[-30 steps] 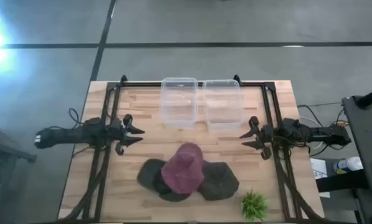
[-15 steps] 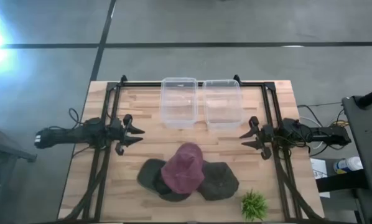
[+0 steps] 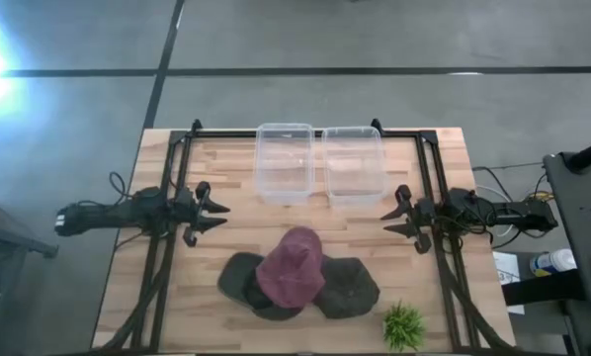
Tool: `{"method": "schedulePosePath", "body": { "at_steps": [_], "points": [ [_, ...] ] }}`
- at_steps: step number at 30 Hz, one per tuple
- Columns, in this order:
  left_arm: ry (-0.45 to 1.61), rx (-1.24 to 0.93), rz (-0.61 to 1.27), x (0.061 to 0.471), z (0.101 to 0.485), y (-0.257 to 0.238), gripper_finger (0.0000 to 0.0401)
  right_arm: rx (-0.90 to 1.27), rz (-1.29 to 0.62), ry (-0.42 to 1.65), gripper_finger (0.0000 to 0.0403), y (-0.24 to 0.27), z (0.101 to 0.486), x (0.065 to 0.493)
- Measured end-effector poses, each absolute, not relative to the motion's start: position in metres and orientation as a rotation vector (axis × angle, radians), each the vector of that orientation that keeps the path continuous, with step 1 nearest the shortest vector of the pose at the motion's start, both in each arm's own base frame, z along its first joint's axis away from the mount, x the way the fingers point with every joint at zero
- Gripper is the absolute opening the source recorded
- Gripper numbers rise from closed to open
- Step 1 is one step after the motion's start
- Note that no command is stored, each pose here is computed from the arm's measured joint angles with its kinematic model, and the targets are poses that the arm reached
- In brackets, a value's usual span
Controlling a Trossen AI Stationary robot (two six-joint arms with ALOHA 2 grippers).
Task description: Pick & Place hat
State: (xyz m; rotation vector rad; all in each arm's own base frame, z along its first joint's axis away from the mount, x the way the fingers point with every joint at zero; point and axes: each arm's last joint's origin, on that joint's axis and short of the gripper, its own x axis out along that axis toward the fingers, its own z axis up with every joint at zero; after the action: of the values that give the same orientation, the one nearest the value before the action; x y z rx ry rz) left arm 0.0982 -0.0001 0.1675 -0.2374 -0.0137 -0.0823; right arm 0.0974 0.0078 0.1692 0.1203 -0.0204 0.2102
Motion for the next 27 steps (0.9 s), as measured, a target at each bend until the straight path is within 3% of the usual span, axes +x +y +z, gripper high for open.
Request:
{"method": "schedulePosePath", "body": {
  "at_steps": [18,20,24,27],
  "points": [
    [-0.014,-0.237,-0.082,0.0982,0.1675,-0.0001,0.0147,0.125,0.146,-0.026,0.0124,0.006,0.1694,0.0977],
    [-0.014,-0.237,-0.082,0.0982,0.1675,-0.0001,0.0147,0.31,0.085,-0.024,0.012,0.004,0.1696,0.098],
    [-0.014,-0.237,-0.082,0.0982,0.1675,-0.0001,0.0147,0.929,0.057,-0.003,0.0111,0.0031,0.1687,0.0981],
    [-0.014,-0.238,-0.082,0.0982,0.1675,-0.0001,0.0147,1.194,0.004,-0.027,0.0107,0.0014,0.1685,0.0989]
  ]
}}
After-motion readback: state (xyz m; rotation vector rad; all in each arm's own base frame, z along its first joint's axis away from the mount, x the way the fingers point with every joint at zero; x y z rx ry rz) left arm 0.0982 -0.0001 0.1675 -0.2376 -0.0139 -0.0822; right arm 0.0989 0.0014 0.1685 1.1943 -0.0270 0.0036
